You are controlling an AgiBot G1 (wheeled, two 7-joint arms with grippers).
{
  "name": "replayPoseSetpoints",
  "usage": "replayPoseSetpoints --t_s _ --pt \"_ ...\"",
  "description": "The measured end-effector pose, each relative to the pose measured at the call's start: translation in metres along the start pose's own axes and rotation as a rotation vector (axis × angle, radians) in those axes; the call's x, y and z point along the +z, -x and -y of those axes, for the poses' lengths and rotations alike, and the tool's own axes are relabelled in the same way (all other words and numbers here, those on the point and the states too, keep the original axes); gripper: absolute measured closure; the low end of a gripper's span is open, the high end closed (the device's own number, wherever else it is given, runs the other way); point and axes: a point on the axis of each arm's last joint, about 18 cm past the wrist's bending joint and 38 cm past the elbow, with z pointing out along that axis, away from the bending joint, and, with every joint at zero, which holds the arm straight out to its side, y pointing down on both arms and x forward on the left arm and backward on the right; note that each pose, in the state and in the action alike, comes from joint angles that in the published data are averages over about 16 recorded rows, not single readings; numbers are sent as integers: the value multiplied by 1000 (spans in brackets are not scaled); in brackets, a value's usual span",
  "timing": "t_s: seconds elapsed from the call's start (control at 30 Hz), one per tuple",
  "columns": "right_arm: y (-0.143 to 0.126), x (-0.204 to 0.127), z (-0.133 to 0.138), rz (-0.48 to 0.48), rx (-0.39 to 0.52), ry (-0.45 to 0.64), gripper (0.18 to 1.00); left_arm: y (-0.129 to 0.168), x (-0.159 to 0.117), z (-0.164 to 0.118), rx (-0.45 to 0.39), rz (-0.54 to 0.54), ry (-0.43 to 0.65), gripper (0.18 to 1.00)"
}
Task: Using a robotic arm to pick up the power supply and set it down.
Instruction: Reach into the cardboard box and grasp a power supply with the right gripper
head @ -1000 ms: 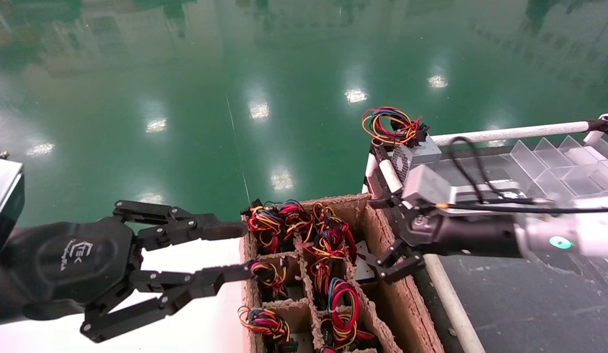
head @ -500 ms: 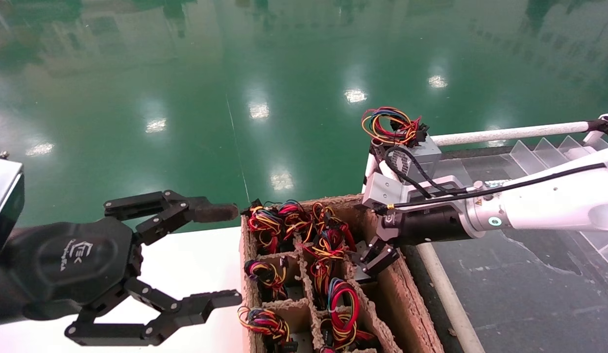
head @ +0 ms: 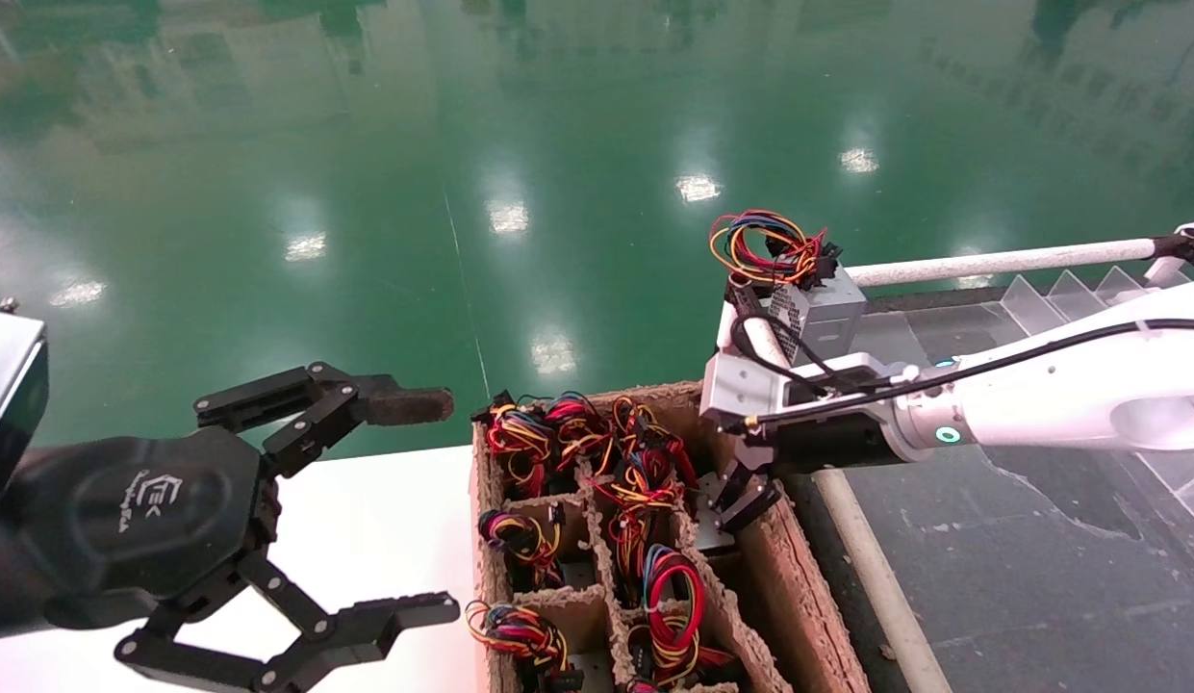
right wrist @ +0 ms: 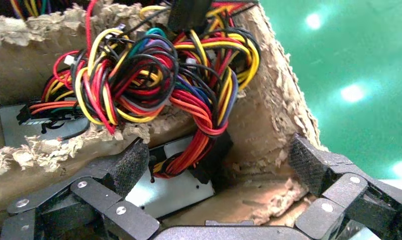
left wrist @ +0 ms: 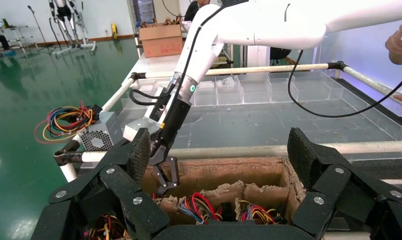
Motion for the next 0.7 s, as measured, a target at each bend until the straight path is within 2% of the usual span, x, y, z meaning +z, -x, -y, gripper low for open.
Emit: replayPoseSetpoints --t_s 0.3,0.7 --pt "8 8 2 30 -51 12 178 0 0 0 0 0 0 189" --pt "10 11 -1 41 -67 30 214 0 0 0 0 0 0 183"
